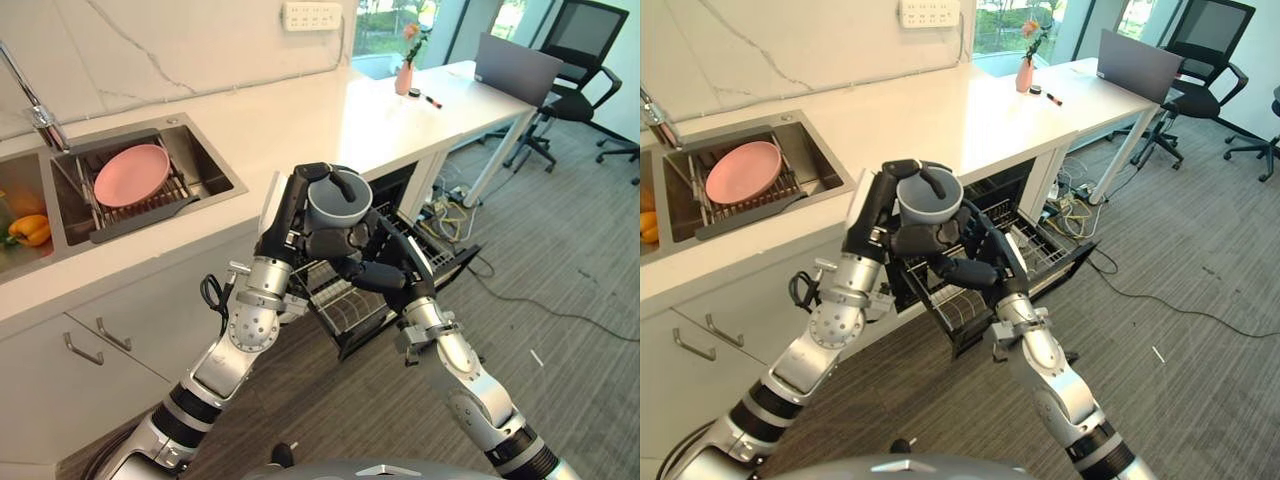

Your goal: Place the dishes in the dishwasher.

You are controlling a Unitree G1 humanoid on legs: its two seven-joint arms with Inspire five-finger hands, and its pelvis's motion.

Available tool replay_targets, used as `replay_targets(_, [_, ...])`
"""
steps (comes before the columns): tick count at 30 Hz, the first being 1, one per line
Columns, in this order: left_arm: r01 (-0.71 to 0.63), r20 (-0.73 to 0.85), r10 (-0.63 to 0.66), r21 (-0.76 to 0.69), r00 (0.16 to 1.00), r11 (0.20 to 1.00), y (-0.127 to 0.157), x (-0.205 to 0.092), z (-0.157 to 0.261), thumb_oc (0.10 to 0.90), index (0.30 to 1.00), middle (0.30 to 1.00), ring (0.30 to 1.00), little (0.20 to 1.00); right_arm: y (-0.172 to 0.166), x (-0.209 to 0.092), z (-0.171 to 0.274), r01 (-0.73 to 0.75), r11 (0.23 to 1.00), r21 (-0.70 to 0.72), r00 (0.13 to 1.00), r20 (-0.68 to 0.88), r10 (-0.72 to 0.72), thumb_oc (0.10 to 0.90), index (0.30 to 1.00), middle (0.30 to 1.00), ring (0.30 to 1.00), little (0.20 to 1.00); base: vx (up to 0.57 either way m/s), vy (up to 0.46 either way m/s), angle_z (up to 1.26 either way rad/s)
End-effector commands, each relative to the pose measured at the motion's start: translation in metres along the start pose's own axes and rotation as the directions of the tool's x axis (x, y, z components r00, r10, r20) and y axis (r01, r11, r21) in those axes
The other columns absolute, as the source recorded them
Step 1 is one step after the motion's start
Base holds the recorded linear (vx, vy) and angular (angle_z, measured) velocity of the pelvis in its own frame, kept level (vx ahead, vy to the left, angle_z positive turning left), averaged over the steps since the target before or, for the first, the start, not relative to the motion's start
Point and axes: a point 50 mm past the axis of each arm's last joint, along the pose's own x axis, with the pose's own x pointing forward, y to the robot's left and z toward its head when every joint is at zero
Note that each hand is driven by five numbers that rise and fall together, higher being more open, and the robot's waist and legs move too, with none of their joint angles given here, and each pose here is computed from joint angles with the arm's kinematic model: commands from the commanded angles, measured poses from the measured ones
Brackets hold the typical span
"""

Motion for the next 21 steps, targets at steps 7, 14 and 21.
replay_targets(7, [0.176, 0.318, -0.124, -0.142, 0.94, 0.974, -0.029, 0.024, 0.06, 0.4, 0.3, 0.3, 0.3, 0.3, 0.025, 0.033, 0.054, -0.189, 0.982, 0.023, 0.957, 0.229, 0.179, 0.8, 0.9, 0.9, 0.9, 0.9, 0.0, 0.0, 0.0])
replay_targets(14, [0.299, 0.309, -0.232, -0.193, 0.922, 0.934, -0.044, 0.021, 0.061, 0.4, 0.3, 0.3, 0.3, 0.3, 0.033, 0.049, 0.064, -0.252, 0.966, 0.056, 0.947, 0.22, 0.234, 0.8, 0.9, 0.9, 0.9, 0.9, 0.0, 0.0, 0.03])
replay_targets(21, [0.371, 0.298, -0.295, -0.244, 0.908, 0.896, -0.054, 0.019, 0.061, 0.4, 0.3, 0.3, 0.3, 0.3, 0.039, 0.054, 0.068, -0.288, 0.956, 0.057, 0.936, 0.229, 0.269, 0.4, 0.3, 0.3, 0.3, 0.3, 0.0, 0.001, 0.02])
